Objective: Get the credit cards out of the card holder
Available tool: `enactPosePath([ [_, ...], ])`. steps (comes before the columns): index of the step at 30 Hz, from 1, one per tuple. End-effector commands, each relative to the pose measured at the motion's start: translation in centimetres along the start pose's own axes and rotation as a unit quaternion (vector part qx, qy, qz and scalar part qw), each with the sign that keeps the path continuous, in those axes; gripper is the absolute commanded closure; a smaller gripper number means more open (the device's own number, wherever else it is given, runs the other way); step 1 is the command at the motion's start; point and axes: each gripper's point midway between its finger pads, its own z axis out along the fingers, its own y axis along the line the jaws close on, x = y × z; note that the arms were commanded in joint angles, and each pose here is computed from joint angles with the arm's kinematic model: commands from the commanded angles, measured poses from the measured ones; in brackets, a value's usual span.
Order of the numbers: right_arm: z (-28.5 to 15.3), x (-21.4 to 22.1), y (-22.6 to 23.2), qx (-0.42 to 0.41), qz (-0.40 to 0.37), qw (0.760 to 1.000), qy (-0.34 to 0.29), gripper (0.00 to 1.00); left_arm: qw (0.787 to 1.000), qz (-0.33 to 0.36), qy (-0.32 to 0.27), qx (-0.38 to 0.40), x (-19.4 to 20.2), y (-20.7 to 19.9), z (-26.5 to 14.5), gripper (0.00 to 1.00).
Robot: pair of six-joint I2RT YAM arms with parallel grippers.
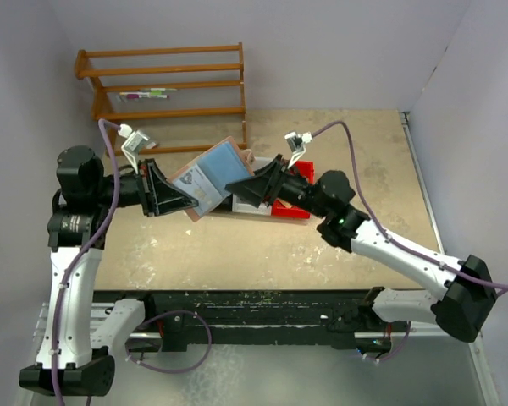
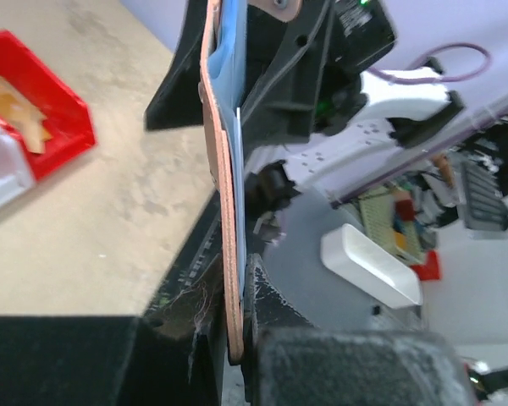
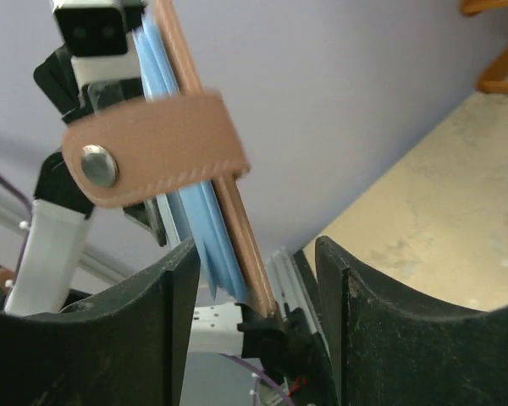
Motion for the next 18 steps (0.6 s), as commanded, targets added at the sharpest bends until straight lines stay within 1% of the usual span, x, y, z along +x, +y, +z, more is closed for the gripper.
enactPosePath([
  [1,-1.7,-3.1,-0.2,0.039,-0.016,0.996,0.075,0.39,0.992,0.079,0.041,-0.089,1.5,3.7,-0.9,1.0],
  [3,-2.6,-4.3,-2.5,0.095,-0.033,0.99,0.097,0.38,0.985,0.093,0.06,-0.13,1.7,5.3,-1.4,1.0],
  [5,-3.5,-5.9,-3.7,0.152,-0.08,0.981,0.094,0.38,0.978,0.103,0.067,-0.167,1.5,6.4,-1.9,1.0],
  [7,-3.5,-7.1,-2.0,0.129,-0.12,0.98,0.089,0.37,0.973,0.109,0.072,-0.191,1.5,7.3,-2.3,1.0],
  [8,-3.1,-8.2,-0.5,0.105,-0.141,0.982,0.07,0.37,0.97,0.105,0.073,-0.205,1.6,7.9,-2.5,1.0],
  [10,-2.5,-8.0,1.8,0.059,-0.145,0.984,0.08,0.37,0.967,0.081,0.088,-0.226,1.9,9.2,-2.7,1.0],
  [11,-2.3,-7.9,2.1,0.055,-0.144,0.984,0.09,0.38,0.965,0.068,0.098,-0.232,2.2,9.8,-2.8,1.0],
  [12,-2.0,-7.5,2.3,0.049,-0.14,0.984,0.1,0.39,0.964,0.054,0.11,-0.236,2.5,10.4,-2.9,1.0],
  [14,-0.9,-5.8,3.3,0.013,-0.124,0.985,0.116,0.41,0.963,0.033,0.126,-0.236,3.1,11.2,-2.8,1.0],
  [16,0.4,-3.7,4.4,-0.027,-0.111,0.984,0.139,0.43,0.966,0.024,0.13,-0.221,3.3,11.0,-2.6,1.0],
  [18,1.6,-1.5,4.9,-0.056,-0.098,0.978,0.175,0.44,0.97,0.021,0.128,-0.204,3.4,10.6,-2.3,1.0],
])
